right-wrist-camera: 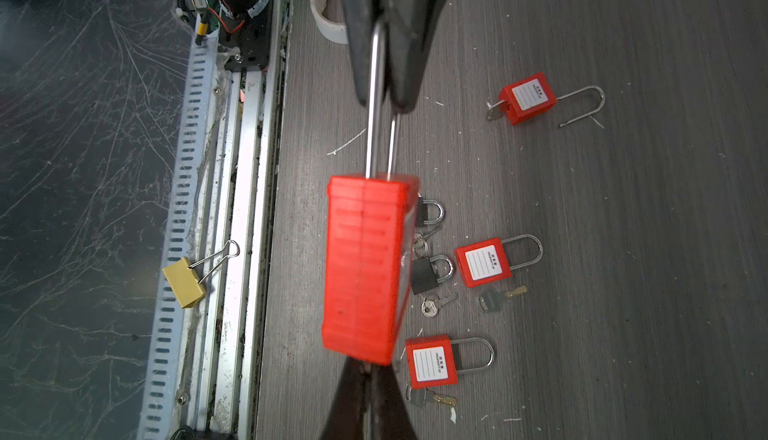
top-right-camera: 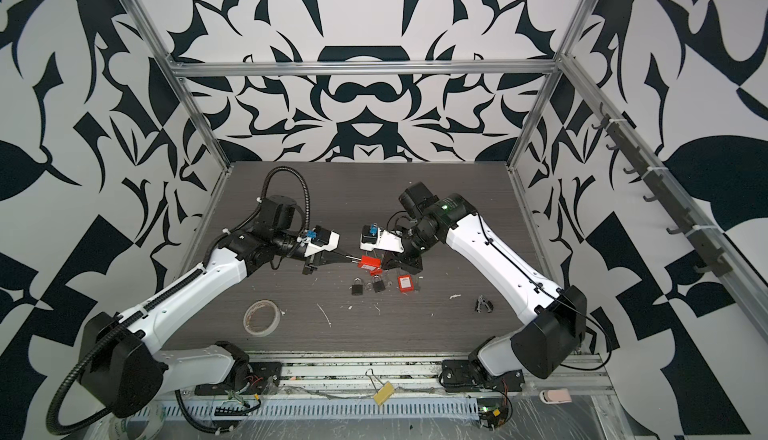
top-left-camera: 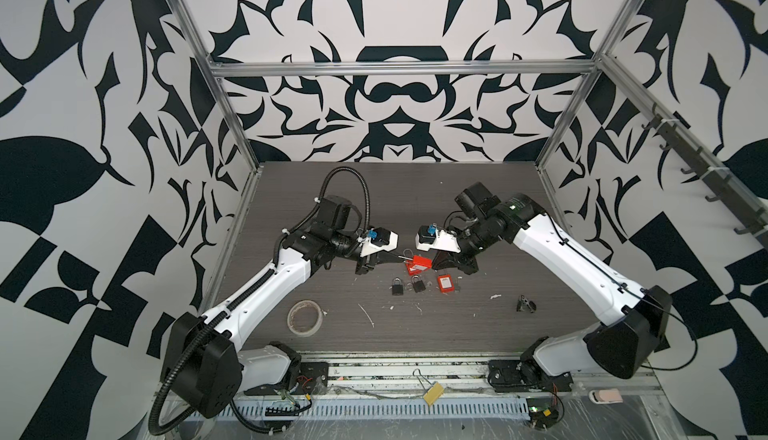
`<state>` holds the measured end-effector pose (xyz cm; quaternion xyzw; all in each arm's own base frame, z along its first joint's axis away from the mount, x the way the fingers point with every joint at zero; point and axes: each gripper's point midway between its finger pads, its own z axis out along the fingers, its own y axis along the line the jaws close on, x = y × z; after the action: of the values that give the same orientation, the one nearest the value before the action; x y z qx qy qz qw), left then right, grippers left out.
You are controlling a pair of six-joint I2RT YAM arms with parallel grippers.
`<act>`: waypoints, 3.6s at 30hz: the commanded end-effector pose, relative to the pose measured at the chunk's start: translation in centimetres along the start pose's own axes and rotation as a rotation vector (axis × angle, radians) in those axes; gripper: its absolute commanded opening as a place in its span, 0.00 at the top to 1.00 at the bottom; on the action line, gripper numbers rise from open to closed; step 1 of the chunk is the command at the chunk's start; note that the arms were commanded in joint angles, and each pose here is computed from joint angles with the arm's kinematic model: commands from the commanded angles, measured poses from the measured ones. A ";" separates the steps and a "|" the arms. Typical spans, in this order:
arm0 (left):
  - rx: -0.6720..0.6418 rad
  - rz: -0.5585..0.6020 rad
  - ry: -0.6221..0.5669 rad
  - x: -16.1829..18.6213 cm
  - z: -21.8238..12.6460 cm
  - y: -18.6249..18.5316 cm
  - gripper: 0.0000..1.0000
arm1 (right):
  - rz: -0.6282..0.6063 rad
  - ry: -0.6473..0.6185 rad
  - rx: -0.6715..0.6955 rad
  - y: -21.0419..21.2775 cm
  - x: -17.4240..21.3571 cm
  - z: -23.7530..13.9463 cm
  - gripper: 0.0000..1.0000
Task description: Lock with the key
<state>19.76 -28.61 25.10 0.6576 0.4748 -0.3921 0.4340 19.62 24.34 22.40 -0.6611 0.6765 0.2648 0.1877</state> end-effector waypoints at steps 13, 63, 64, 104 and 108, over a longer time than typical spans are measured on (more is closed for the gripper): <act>0.094 -0.215 -0.102 -2.0 -0.1 1.0 1.00 | -0.104 0.109 0.304 -1.6 2.7 -1.7 0.91; 0.124 -0.257 -0.143 -3.8 0.1 1.0 1.00 | -0.133 0.033 0.376 -1.5 0.2 -1.6 0.83; 0.123 -0.253 -0.143 -3.9 0.0 1.0 1.00 | -0.128 0.038 0.362 -1.3 0.2 -1.5 0.82; 0.108 -0.200 -0.112 -3.8 -0.1 0.6 1.00 | -0.045 -0.033 0.189 0.8 -0.4 -2.1 0.74; 0.107 -0.197 -0.110 -3.8 -0.2 0.5 1.00 | -0.067 -0.059 0.249 -0.1 -1.0 -2.6 0.75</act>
<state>20.04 -29.82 26.58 0.5979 0.5177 -0.4912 0.3650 19.61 22.98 23.26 -0.6526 0.6871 0.1881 0.2579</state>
